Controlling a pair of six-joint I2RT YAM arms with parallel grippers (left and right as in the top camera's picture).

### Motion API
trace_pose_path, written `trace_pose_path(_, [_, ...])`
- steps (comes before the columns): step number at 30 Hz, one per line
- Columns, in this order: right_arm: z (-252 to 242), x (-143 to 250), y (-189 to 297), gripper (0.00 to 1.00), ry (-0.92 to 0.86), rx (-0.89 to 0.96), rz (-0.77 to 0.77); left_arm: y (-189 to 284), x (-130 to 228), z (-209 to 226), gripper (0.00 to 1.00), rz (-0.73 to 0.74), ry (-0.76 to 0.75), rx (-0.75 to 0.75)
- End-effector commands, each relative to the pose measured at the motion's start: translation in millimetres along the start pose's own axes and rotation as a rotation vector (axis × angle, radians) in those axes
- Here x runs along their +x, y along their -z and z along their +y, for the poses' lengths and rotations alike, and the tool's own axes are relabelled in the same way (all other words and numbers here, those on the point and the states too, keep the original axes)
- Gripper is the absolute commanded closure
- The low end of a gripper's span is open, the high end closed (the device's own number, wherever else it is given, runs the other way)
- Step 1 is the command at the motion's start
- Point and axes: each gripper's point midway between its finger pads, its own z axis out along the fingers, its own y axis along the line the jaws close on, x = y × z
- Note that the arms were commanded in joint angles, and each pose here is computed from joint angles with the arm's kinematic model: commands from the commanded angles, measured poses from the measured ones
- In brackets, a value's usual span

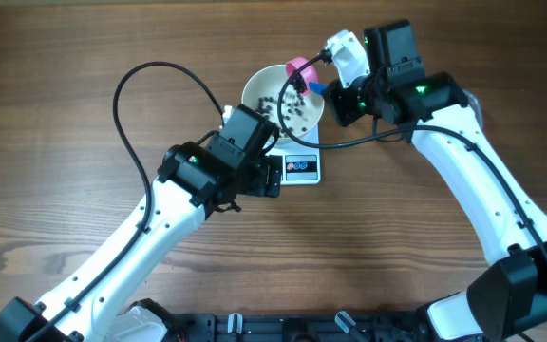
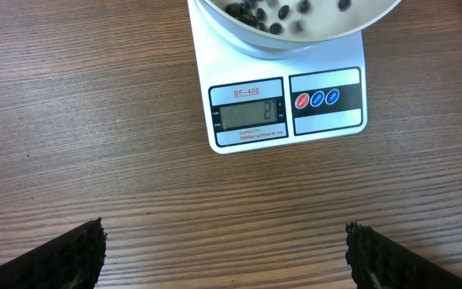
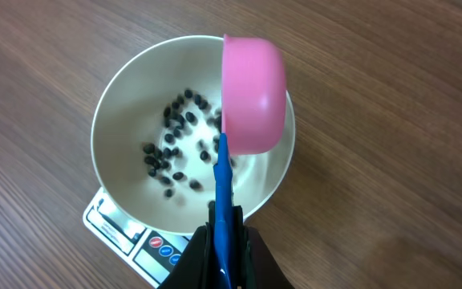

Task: Scoop item into bowl and weigh 150g on scale
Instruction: 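Tip the scoop with the right gripper to pour beans into the bowl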

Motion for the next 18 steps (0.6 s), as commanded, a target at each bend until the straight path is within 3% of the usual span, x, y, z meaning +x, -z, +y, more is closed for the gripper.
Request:
trace_pose_path(1, [1.3,-7.0,6.2,0.96,0.091,0.003,-0.023,2.3,-0.3,3.0,0.0,-0.015,0.013,-0.01])
trace_pose_path(7, [4.8,-8.9,5.9,0.96,0.241,-0.007,-0.032,2.2,-0.2,3.0,0.0,-0.015,0.013,-0.01])
trace_pose_path(18, [-5.8,-20.5,6.8,0.96,0.303,0.058,-0.067,2.2,-0.1,2.9,0.0,-0.015,0.013,-0.01])
